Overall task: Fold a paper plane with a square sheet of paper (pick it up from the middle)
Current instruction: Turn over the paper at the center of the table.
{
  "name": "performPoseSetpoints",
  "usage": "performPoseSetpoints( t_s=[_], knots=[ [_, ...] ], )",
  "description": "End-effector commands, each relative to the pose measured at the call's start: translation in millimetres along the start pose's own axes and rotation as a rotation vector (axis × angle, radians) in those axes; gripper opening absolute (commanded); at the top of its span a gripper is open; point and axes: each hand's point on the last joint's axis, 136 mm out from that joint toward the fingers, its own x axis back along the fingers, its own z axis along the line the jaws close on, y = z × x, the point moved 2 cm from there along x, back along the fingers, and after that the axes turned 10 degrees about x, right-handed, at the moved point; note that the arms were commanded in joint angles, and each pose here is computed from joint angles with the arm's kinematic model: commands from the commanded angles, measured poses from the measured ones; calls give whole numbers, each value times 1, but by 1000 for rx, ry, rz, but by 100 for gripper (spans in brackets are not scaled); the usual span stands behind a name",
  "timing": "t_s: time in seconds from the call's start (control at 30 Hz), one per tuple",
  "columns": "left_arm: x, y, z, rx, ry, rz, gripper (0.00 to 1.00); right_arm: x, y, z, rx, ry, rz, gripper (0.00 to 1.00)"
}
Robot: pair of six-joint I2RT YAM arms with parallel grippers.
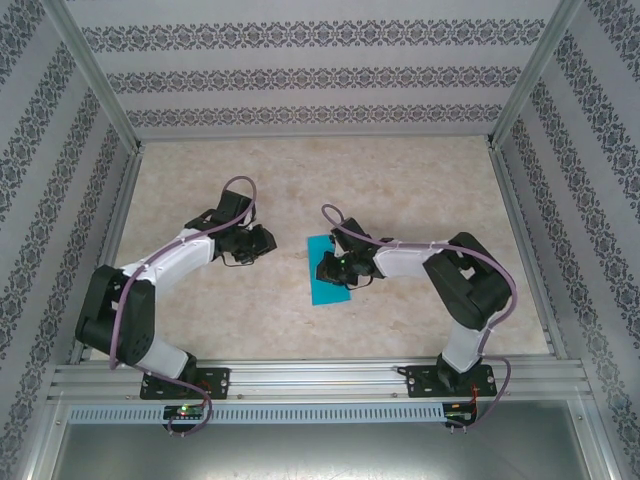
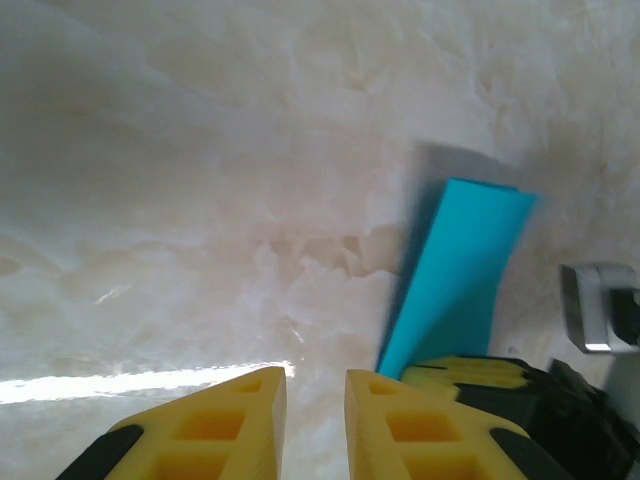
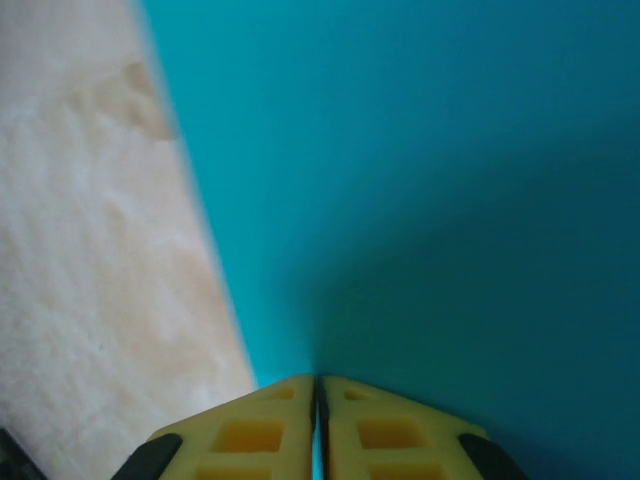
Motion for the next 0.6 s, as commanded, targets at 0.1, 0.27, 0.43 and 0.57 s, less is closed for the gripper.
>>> performPoseSetpoints(
  t_s=[0.1,0.27,0.43,0.57],
  knots=[
    [-12,-7,-26,-66,-49,49,24,-23,-7,5,-108,30,-26,11],
    [-19,-11,-39,-94,-64,82,24,-3,0,19,-36,58,-79,15],
    [-35,-15,-55,-130,-65,130,23,40,10,30,37,99,-181,22],
    [-53,-20,-59,-146,-33,175,21,61,3,-10,-10,-38,-212,28]
  ],
)
